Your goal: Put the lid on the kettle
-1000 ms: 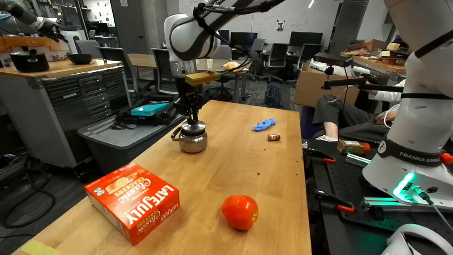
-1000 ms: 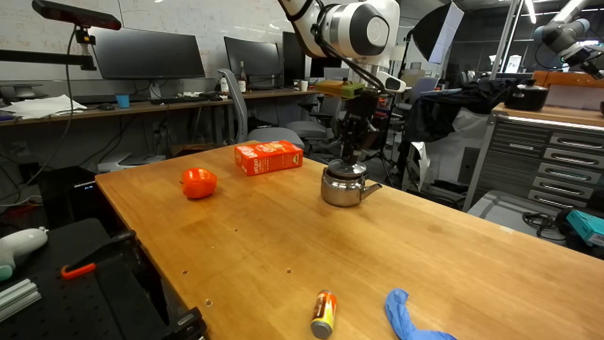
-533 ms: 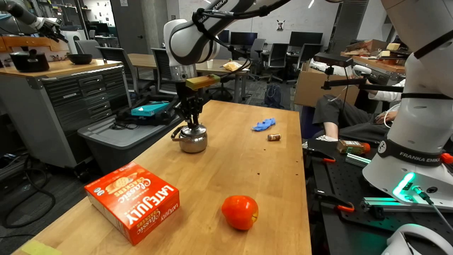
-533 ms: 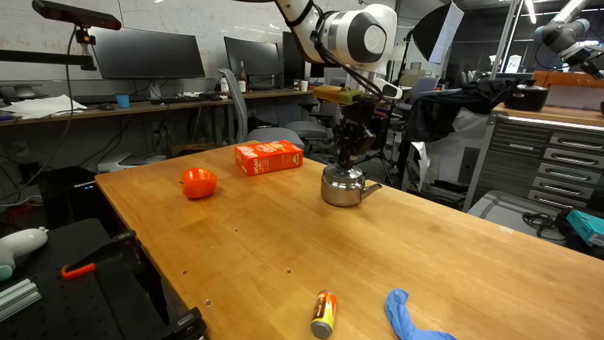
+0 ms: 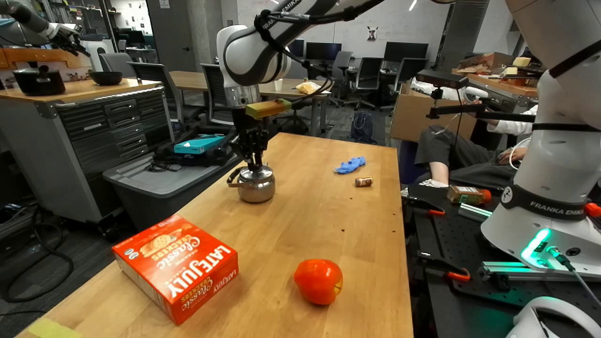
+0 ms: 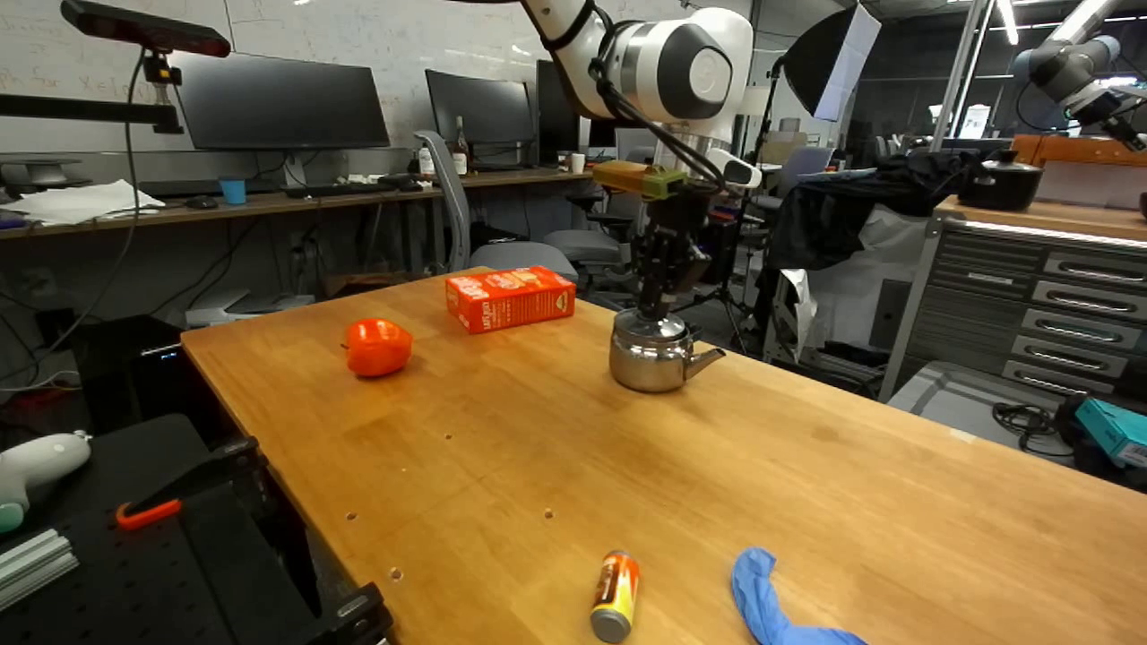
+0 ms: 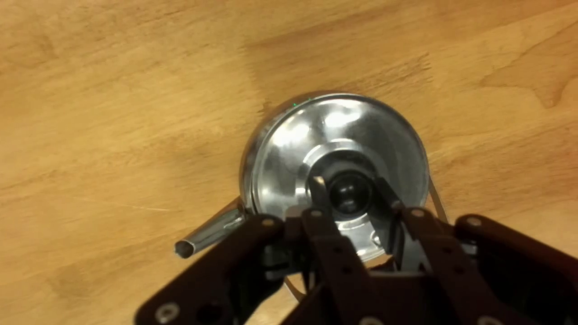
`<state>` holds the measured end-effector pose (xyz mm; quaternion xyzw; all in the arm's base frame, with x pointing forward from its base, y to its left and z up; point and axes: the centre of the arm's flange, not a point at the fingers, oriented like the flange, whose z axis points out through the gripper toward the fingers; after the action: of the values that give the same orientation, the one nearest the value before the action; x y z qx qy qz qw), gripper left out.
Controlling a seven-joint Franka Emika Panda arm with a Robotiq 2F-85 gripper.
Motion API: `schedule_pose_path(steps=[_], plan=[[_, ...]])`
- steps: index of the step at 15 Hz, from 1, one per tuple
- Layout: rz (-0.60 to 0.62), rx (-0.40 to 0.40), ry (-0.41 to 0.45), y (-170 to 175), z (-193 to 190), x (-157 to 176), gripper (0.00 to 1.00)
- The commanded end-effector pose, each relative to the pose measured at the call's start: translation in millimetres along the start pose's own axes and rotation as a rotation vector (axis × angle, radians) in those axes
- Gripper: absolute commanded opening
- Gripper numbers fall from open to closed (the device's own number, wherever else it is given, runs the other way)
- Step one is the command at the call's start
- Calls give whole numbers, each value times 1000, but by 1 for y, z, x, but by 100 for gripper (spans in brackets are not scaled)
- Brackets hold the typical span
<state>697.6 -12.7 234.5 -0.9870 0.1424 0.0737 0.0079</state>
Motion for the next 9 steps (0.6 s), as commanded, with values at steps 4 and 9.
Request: schedule_pose_path(steps=[4,9], plan=[[11,56,0,2,-9,15,7],[32,65,-4,8,-6,22,7]])
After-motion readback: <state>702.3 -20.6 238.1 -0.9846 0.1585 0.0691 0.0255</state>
